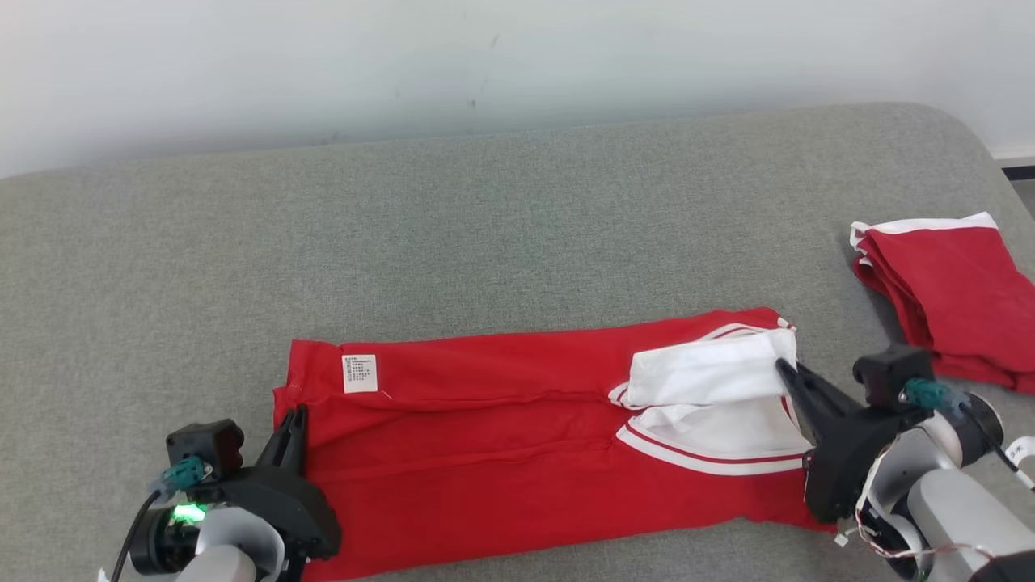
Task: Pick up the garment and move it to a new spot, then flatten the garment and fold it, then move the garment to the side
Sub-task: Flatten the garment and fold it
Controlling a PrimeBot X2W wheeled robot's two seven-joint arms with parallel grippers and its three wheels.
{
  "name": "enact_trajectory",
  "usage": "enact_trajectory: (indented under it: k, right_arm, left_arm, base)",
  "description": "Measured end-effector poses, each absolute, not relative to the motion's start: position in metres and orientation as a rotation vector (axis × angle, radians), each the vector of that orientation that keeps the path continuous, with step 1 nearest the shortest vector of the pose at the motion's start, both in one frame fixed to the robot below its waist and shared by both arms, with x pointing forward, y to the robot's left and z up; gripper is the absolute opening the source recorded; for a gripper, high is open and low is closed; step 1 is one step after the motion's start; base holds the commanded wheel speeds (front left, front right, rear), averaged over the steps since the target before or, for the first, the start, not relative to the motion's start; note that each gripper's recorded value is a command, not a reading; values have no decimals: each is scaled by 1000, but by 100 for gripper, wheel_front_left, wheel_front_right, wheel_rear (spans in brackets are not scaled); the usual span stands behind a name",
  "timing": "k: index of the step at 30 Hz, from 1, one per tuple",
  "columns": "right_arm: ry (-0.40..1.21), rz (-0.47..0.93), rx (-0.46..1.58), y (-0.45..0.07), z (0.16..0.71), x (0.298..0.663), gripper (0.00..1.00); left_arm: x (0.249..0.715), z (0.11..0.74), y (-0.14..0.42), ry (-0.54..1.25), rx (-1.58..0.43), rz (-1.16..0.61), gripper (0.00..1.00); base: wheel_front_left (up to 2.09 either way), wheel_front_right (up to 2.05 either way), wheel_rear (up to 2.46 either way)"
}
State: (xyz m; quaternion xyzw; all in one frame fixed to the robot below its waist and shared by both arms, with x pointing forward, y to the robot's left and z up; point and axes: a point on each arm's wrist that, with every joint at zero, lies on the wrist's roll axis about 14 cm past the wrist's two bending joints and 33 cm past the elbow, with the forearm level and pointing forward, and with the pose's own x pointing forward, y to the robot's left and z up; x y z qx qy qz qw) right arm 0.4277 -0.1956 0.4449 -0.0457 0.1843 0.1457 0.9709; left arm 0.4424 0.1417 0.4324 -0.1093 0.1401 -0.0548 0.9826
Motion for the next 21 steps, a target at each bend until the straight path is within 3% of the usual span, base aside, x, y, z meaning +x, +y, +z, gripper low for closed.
enact_trajectory:
  k: [5,6,7,8,9,10,11,21]
  right_arm:
    - [381,290,-92,-195,443,417,0]
    - [388,286,-94,-196,440,414,13]
    - [398,282,-97,-196,438,411,100]
    - [404,278,-99,-197,435,409,100]
    - [407,271,-96,-198,434,407,100]
    - [412,265,-95,-199,433,405,100]
    - [415,263,-97,-199,432,403,100]
    - [363,172,-63,-220,452,399,100]
  left_arm:
    - [434,427,143,292,-238,-85,0]
    - [432,425,143,295,-245,-80,0]
    - [430,425,143,293,-249,-76,8]
    - [428,424,143,294,-255,-68,16]
    - [426,423,143,294,-263,-64,41]
    - [423,422,143,297,-266,-62,95]
    - [420,420,144,301,-268,-54,100]
    - [406,447,152,179,-261,-60,100]
  base:
    - [0,0,0]
    - [0,0,0]
    - [0,0,0]
    - [0,0,0]
    - [0,0,0]
    - [0,0,0]
    - [0,0,0]
    - [0,0,0]
